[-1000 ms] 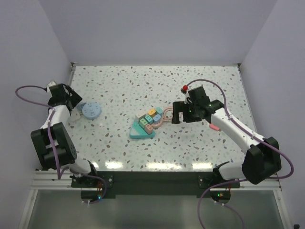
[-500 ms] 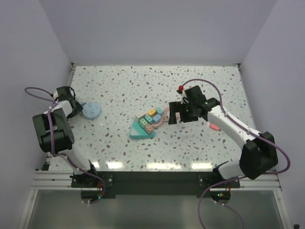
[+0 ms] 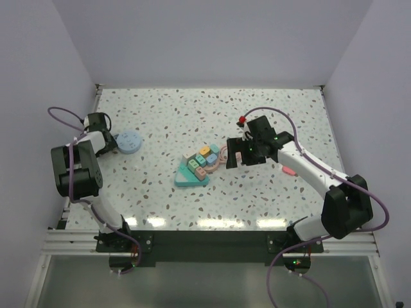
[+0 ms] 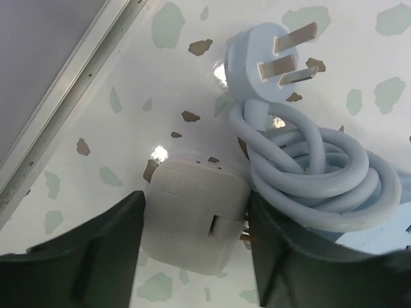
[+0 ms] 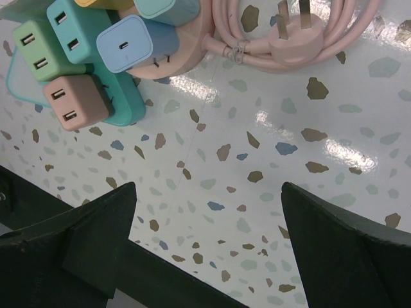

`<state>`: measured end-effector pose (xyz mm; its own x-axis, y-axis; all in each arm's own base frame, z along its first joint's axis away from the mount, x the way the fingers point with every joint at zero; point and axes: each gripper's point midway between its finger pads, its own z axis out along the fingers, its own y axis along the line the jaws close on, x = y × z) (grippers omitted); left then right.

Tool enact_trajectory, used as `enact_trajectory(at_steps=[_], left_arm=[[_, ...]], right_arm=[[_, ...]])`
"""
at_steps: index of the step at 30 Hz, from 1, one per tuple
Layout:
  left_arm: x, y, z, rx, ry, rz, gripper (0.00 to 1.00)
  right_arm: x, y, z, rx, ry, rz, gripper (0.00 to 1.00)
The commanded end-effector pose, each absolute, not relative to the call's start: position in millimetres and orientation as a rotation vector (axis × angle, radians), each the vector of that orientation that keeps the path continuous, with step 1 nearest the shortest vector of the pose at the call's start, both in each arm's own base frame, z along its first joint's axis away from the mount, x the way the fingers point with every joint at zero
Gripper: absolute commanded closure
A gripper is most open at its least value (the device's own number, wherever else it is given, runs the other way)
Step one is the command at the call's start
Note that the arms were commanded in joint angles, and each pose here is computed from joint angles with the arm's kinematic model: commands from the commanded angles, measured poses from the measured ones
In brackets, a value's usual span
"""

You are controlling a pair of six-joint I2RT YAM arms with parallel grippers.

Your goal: Pull the plug off the socket

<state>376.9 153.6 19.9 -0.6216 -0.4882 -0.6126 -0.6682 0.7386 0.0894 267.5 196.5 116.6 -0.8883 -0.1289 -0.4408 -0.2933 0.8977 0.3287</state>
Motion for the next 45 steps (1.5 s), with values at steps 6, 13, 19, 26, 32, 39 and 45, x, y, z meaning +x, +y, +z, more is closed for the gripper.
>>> enact_trajectory(at_steps=[6, 13, 19, 26, 32, 39, 45], left_arm=[[365.6, 141.3, 47.8, -0.806, 2.347, 0.36, 0.9], [345.2, 87.2, 110.1, -0.696, 2.282, 0.1, 1.0], [335.2, -42.0, 164.1, -0.33, 2.209, -0.398, 1.0], [313.2, -225.2, 178.2, 0.173, 2.229, -0.734, 1.0], [301.5, -355.2, 177.3, 0.439, 2.214, -0.851, 1.0], [310.6, -462.0, 141.6, 0.478, 2.278, -0.866, 1.0], [285.4, -538.3, 90.5, 0.604, 2.363, -1.0, 1.0]], right_arm=[[274.1, 205.7, 127.1, -0.325, 2.61, 0.591, 0.02], [272.7, 210.2, 140.8, -0.285, 2.577, 0.643, 0.02], [290.5, 170.2, 168.2, 0.021, 2.464, 0.399, 0.02], [299.3, 46.6, 253.3, 0.648, 1.971, -0.079, 0.02], [281.3, -16.8, 270.4, 0.856, 1.925, -0.3, 0.02], [263.6, -28.8, 270.6, 0.935, 1.881, -0.216, 0.02], [256.7, -23.7, 263.5, 0.927, 1.89, -0.155, 0.02]])
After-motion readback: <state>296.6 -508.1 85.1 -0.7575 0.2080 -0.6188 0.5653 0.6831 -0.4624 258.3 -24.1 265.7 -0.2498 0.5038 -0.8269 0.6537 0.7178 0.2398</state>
